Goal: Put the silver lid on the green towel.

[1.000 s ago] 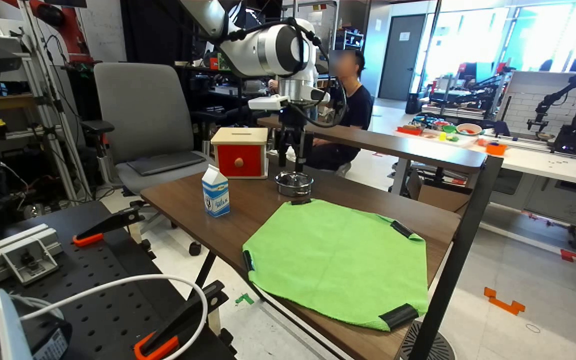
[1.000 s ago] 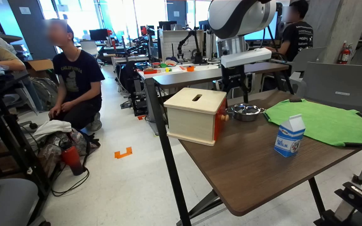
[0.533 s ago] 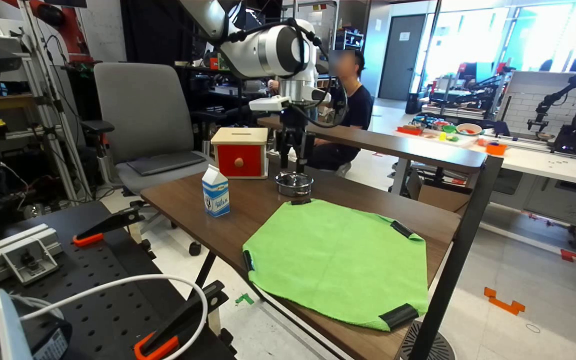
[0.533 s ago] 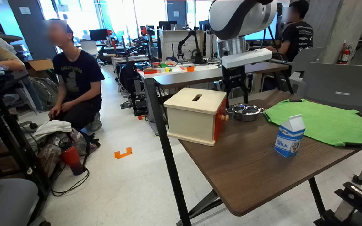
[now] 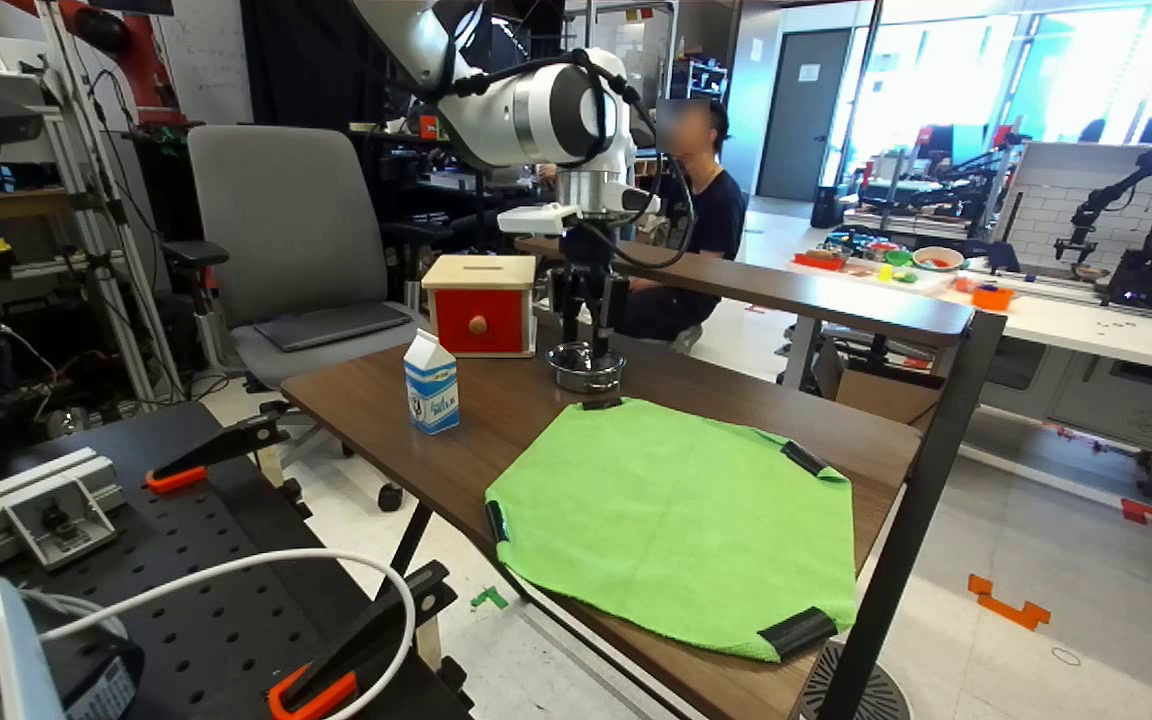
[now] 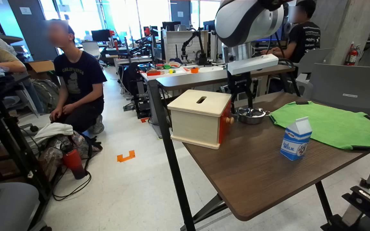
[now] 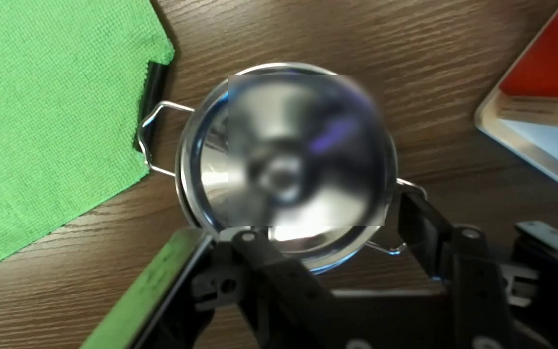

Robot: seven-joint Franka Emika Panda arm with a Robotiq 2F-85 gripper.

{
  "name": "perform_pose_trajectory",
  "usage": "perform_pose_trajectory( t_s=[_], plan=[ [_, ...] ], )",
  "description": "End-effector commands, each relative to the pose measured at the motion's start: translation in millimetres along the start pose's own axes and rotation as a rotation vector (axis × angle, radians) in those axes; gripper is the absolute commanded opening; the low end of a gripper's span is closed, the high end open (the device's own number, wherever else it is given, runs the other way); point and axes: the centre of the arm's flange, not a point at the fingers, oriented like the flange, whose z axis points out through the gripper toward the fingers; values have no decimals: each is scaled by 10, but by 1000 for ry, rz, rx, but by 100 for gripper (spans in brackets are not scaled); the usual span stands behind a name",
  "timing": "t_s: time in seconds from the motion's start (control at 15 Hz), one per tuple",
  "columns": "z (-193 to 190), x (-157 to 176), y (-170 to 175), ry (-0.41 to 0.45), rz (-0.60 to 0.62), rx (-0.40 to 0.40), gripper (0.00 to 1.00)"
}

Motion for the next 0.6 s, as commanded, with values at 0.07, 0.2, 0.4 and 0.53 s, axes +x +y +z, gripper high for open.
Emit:
perform_pose_trajectory(
  t_s=[0.07,0.2,0.4,0.53],
  plan=[
    [-120,-185,34,39,-29,-5,67],
    [-178,-208,15,49,-36,3,66],
    [-254,-279,-28,63,-57,7,64],
    [-268,-335,-52,59,-69,4,64]
  ],
)
